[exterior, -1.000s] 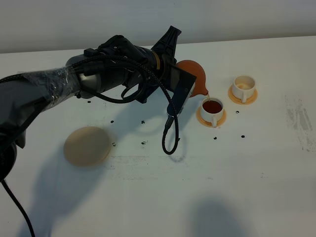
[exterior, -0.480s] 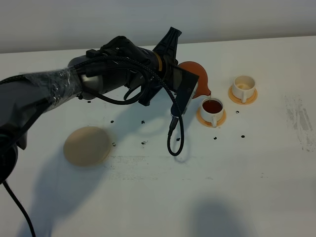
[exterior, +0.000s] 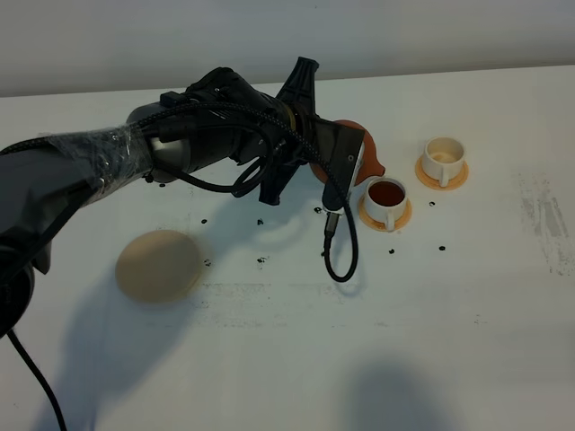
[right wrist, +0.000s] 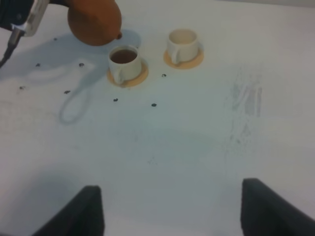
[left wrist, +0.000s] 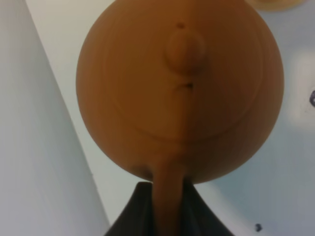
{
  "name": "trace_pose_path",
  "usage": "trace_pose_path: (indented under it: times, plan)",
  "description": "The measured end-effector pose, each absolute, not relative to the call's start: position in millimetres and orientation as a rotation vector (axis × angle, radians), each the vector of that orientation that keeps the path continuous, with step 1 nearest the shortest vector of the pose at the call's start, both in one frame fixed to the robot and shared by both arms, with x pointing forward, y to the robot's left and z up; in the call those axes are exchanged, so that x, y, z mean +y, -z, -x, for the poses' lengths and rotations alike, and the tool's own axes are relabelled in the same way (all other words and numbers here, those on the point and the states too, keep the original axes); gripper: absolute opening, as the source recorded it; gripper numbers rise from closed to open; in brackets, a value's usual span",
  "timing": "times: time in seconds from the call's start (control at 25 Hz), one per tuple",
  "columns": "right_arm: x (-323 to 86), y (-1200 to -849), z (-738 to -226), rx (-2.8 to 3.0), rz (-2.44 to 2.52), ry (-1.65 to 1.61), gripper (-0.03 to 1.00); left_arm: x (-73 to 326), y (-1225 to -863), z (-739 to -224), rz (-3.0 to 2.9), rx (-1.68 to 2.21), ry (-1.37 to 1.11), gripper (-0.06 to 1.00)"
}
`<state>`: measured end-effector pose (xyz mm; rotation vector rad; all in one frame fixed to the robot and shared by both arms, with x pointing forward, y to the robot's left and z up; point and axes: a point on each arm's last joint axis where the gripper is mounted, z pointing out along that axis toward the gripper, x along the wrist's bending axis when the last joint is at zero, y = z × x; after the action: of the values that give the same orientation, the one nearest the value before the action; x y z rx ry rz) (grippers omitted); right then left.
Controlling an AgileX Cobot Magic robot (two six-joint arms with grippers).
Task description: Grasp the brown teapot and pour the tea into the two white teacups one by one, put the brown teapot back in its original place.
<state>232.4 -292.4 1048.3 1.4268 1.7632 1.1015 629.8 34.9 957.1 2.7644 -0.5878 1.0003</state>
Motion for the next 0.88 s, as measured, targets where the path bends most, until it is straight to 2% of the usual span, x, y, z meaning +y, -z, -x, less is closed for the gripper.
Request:
trace_pose_path:
  times: [0.4,0.88]
  plan:
    - [-292.4,-1048.3,-232.4,1.763,-1.427,-1.101,0.59,34.7,-957.7,-626.8,-2.763,-0.318,-0.91,0.1]
    - [-292.4,-1048.3,-232.4,1.763,-1.427,-1.101,0.59,39.1,-975.0,-619.2,-2.707,0.164,-0.758,0.1]
